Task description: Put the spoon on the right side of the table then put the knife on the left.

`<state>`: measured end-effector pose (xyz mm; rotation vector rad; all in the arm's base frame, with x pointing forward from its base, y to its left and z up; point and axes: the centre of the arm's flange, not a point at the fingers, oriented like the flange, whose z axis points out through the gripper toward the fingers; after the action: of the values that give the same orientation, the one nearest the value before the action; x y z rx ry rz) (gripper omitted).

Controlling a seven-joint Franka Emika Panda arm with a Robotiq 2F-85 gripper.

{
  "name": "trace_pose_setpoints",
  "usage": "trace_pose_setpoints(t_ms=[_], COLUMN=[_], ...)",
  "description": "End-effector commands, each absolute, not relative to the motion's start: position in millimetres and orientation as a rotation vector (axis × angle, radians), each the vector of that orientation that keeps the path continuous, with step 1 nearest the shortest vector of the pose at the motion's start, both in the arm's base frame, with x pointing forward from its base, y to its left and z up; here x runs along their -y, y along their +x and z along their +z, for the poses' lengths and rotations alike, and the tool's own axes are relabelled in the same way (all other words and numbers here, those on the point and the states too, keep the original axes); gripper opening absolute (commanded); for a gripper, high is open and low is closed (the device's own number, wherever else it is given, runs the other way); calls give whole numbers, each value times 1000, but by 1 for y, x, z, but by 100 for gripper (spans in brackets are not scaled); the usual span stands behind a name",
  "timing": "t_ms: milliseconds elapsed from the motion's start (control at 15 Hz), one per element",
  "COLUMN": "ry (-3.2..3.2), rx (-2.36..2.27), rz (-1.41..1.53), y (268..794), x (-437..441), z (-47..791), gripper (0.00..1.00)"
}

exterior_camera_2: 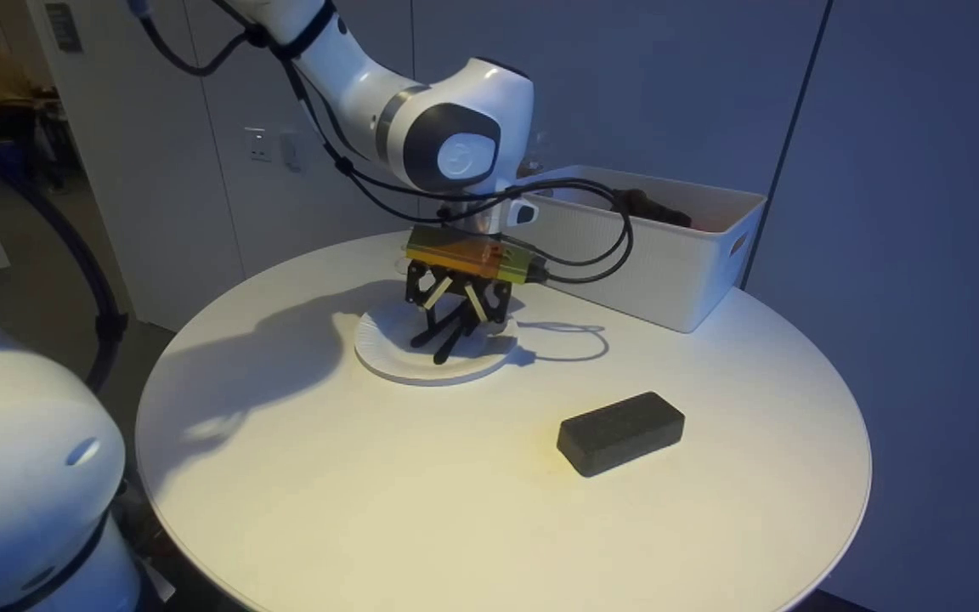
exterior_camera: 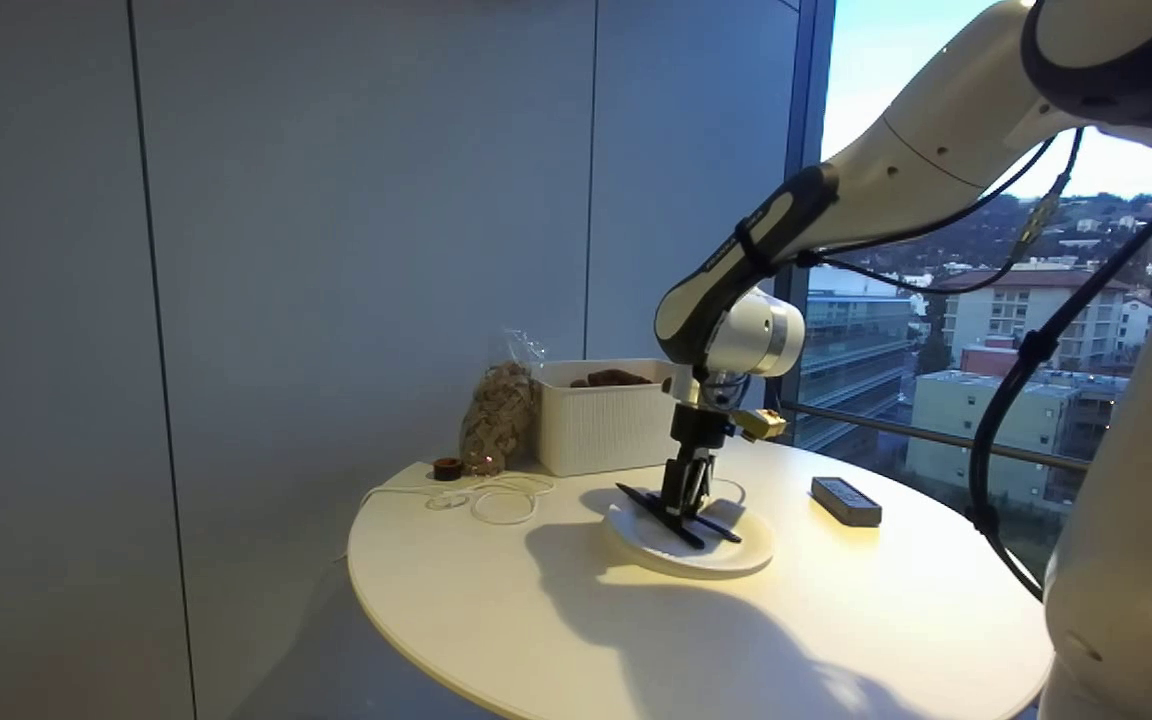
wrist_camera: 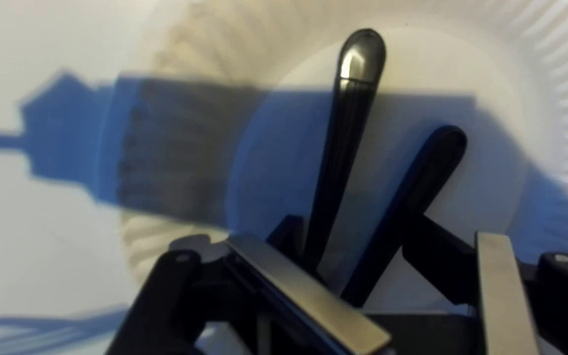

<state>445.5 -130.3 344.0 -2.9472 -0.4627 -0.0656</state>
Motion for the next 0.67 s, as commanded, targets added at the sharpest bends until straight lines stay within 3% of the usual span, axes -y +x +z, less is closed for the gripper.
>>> trace_pose_setpoints(t_ms=[0,200,467,600], ry=[-2941,-2941,-2983,-3033], rx=[481,488,473,446], rz=[-27,-31,-49,-56], y=[454,453,446,438], x=[125,121,118,115], z=[342,345,358,370], gripper=[27,7,0,5])
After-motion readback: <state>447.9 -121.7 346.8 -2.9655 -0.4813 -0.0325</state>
